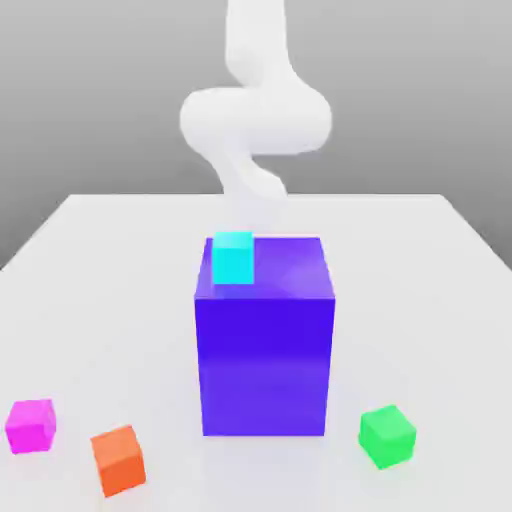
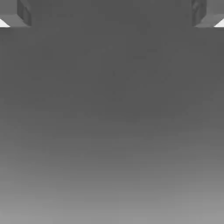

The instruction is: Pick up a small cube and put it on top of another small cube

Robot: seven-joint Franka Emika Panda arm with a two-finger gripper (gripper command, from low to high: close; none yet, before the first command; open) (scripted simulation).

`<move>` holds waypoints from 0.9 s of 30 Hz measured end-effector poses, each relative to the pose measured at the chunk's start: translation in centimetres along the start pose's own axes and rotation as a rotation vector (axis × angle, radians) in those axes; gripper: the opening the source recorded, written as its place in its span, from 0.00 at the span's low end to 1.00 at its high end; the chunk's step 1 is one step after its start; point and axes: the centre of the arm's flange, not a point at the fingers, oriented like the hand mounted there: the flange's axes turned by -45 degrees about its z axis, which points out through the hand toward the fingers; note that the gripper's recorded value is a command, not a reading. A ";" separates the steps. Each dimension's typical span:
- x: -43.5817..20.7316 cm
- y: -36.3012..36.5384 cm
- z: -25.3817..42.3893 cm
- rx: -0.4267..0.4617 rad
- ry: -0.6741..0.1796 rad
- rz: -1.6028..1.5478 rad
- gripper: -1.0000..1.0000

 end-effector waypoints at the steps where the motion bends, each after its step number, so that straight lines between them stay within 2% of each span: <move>1: -0.1 1.1 2.1 0.004 -0.029 -0.007 0.50; 7: -2.7 7.4 13.2 0.024 -0.187 -0.040 0.50; 13: -8.4 13.7 22.8 0.036 -0.338 -0.062 0.50; 21: -20.1 22.3 31.8 0.034 -0.542 -0.077 0.50; 27: -30.5 26.9 35.6 0.038 -0.704 -0.113 0.50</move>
